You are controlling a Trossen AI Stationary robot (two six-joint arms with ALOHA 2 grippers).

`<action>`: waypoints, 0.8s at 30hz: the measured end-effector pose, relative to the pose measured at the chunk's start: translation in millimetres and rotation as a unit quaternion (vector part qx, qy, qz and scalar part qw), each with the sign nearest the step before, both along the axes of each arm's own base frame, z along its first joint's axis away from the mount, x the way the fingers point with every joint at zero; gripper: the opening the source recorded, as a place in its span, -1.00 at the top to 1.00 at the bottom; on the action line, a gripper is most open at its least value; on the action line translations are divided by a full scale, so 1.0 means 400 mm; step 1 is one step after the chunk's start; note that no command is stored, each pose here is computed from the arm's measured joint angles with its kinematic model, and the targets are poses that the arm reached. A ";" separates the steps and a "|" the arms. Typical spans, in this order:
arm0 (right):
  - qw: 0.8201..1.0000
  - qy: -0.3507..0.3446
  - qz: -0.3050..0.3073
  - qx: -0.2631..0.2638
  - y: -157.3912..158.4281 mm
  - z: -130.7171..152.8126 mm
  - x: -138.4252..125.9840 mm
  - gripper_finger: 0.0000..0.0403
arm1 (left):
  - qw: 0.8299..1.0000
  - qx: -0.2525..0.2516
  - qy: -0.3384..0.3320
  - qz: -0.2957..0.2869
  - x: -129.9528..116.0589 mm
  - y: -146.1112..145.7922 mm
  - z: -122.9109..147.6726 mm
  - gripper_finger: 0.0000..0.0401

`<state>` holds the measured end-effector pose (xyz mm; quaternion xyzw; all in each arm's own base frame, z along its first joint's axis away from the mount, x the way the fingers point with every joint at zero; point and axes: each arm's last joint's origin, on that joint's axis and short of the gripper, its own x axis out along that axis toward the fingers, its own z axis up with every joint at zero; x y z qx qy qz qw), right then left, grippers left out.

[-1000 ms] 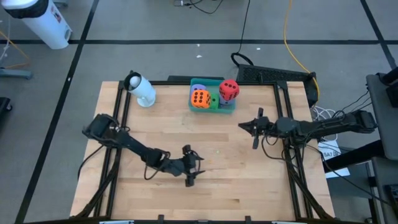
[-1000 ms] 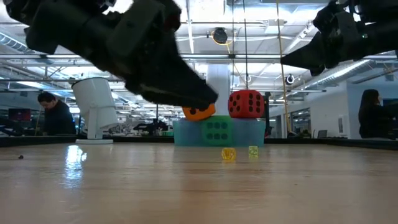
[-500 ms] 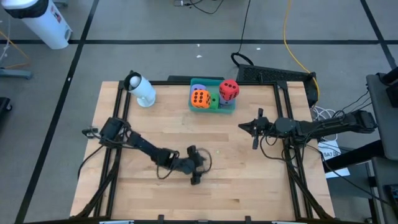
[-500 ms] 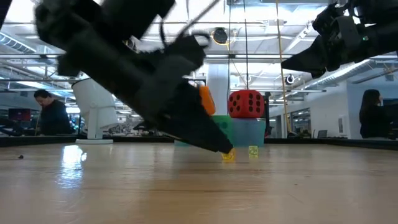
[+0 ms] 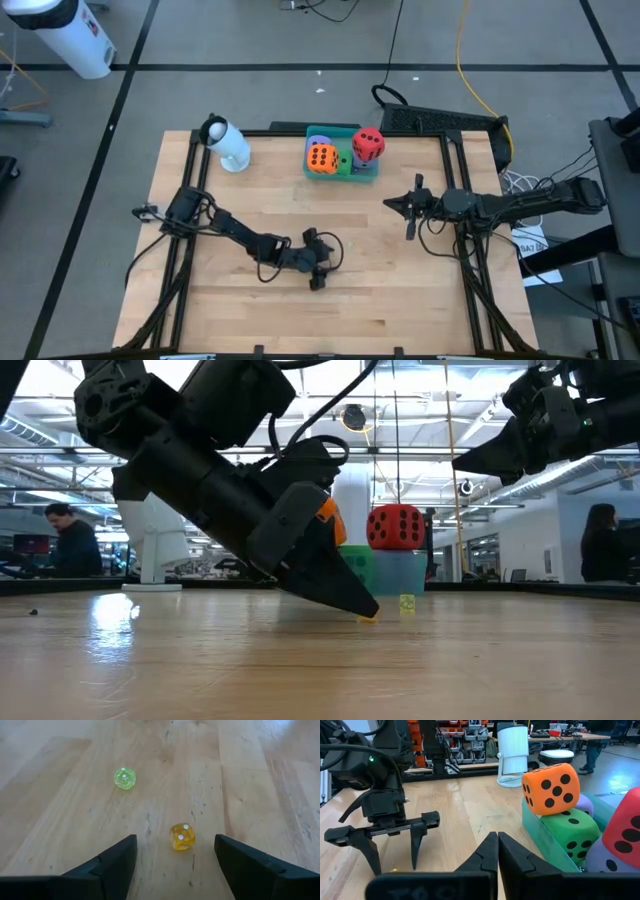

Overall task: Pick & Place Dice
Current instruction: Put the small yellow dice into the green bin

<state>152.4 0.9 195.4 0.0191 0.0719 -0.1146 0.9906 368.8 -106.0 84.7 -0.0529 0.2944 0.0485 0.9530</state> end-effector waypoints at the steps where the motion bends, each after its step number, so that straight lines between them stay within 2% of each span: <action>1: 1.000 0.000 0.000 0.000 0.000 0.000 0.000 0.98 | 1.000 -0.001 0.001 0.001 0.001 0.004 -0.001 -0.39; 9: 1.000 0.005 0.000 -0.001 0.000 -0.002 0.000 0.98 | 1.000 -0.008 0.010 -0.005 0.004 0.014 -0.012 -0.38; 12: 1.000 0.004 0.000 -0.001 0.000 -0.002 0.000 0.98 | 1.000 -0.007 0.014 -0.005 0.003 0.015 -0.014 -0.30; 17: 1.000 0.004 0.000 -0.001 0.000 -0.002 0.000 0.98 | 1.000 -0.004 0.017 0.005 0.002 0.017 -0.016 0.00; 24: 1.000 0.005 0.000 -0.001 0.000 -0.002 0.000 0.98 | 1.000 0.001 0.008 -0.006 0.005 0.018 -0.014 0.61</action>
